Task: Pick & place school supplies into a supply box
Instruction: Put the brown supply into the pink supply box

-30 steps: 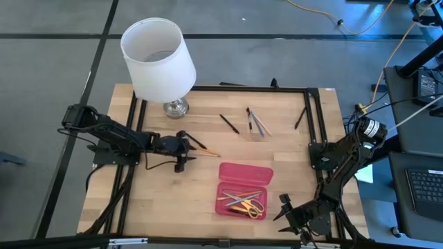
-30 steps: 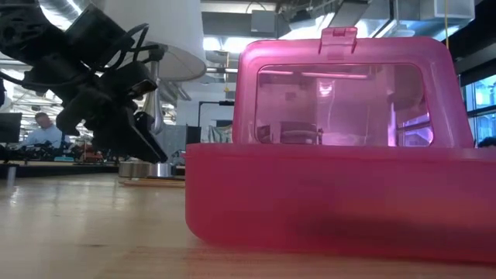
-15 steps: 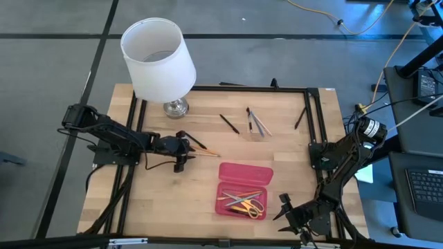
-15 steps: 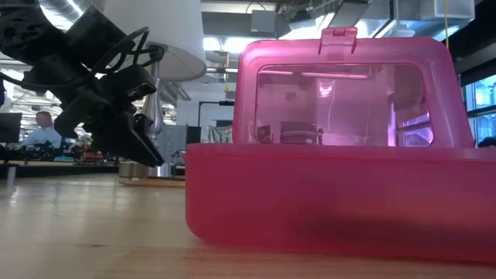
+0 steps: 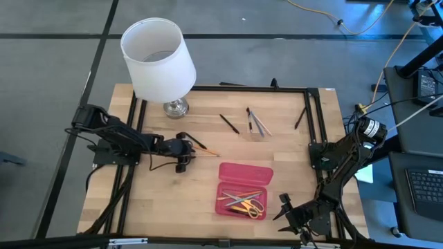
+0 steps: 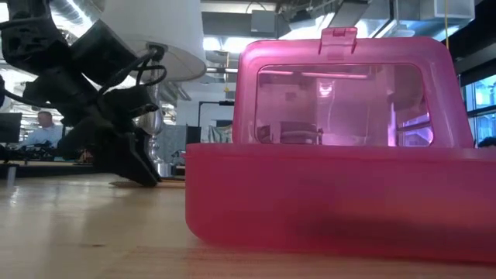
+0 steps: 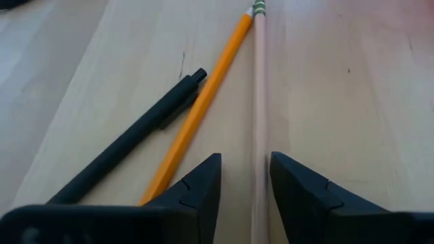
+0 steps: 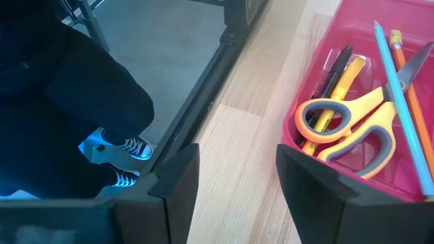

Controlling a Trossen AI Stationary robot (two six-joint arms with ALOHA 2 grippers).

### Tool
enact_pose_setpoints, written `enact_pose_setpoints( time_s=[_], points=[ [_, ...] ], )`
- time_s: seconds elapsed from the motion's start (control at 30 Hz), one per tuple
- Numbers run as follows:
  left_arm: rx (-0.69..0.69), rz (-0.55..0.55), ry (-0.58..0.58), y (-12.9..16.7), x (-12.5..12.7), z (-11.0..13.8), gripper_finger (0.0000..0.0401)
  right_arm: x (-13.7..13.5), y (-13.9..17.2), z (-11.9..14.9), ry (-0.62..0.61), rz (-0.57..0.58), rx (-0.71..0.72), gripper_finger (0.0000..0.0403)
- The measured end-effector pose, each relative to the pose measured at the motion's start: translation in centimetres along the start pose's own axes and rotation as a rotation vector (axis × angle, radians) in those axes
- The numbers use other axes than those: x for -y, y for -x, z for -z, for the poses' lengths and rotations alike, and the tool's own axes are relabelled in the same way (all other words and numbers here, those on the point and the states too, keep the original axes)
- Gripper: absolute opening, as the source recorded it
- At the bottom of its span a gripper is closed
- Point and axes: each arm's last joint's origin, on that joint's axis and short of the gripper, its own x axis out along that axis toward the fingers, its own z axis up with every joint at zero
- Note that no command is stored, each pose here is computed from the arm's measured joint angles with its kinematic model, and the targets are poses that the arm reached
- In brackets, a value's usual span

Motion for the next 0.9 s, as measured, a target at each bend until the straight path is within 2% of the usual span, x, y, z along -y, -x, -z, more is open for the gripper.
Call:
enact_pose_setpoints(
  time_s=[0.13,0.3,0.53,0.73,0.9],
  points=[
    [-0.020,0.012,0.016,-0.4,0.1,0.3,0.0115,0.0,0.0,0.0,0.000,0.000,0.000,0.0198],
    [-0.018,-0.012,0.124,-0.6,0.7,0.5,0.0103,0.0,0.0,0.0,0.000,0.000,0.000,0.0198],
    [0.017,-0.073,0.093,-0.2,2.6,1.0,0.0097,0.0,0.0,0.0,-0.005,-0.001,0.000,0.0198],
    [0.048,-0.091,0.193,0.6,3.1,2.9,0.0097,0.0,0.0,0.0,-0.027,0.001,-0.003,0.0198],
    [0.106,-0.070,0.193,1.4,3.5,4.1,0.0095,0.0,0.0,0.1,-0.028,0.002,-0.004,0.0198]
  ],
)
